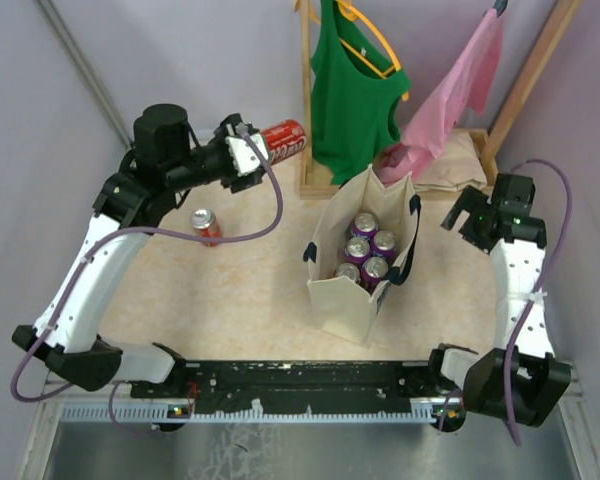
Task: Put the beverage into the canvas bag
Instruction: Place the drink at the center of the board, then pick up the drink from the center of the board.
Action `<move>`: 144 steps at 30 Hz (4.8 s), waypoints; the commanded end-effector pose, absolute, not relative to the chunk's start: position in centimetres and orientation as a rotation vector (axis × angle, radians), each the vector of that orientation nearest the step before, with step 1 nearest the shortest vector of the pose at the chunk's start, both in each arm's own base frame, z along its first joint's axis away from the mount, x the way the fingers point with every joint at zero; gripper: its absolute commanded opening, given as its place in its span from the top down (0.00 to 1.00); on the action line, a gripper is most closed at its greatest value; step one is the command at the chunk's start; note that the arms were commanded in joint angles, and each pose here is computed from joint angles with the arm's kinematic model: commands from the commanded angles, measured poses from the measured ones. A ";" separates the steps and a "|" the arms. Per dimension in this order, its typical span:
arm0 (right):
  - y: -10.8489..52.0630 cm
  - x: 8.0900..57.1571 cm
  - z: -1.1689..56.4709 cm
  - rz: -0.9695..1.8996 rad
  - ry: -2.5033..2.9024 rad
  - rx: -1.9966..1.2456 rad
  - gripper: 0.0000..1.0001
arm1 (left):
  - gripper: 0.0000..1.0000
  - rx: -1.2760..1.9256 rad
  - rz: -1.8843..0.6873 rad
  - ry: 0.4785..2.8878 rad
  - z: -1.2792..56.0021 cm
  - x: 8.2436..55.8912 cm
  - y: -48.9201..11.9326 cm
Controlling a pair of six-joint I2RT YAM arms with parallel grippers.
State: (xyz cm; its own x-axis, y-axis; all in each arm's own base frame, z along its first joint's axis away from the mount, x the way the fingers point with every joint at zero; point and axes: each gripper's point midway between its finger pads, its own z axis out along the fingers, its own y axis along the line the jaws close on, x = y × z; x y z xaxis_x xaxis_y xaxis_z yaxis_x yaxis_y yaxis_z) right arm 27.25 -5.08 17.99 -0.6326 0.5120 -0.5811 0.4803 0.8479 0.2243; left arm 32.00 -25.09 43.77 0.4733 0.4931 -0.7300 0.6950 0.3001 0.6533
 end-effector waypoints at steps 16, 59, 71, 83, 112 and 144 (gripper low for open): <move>-4.3 38.8 42.0 0.050 1.835 0.328 0.02 | 1.00 1.730 -0.577 2.168 20.4 23.5 -19.3; 4.7 38.0 43.0 0.096 1.904 0.167 0.01 | 0.13 1.543 -0.277 2.208 12.7 28.8 -23.1; 9.5 43.5 49.1 0.173 1.780 0.010 0.03 | 0.00 0.771 -0.190 1.745 34.0 38.6 -17.6; 37.5 36.6 33.8 0.341 2.018 -0.749 0.03 | 0.00 0.299 -0.325 2.012 27.9 34.4 -6.5; 41.3 28.5 12.6 0.343 2.587 -1.029 0.02 | 0.00 -0.223 -0.398 2.082 24.5 35.3 -0.4; 40.3 28.8 11.7 0.247 2.635 -0.993 0.68 | 0.00 -0.218 -0.499 2.062 24.8 36.1 -1.6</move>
State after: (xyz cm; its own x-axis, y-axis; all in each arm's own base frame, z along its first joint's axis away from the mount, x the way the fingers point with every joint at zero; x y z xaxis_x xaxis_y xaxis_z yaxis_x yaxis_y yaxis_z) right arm 27.83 39.69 9.88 -0.7232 -0.6269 -0.2898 -0.6683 0.7411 0.0647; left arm 35.68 -1.51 24.01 -0.5379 -0.3424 -0.7703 0.0261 0.9066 -0.4212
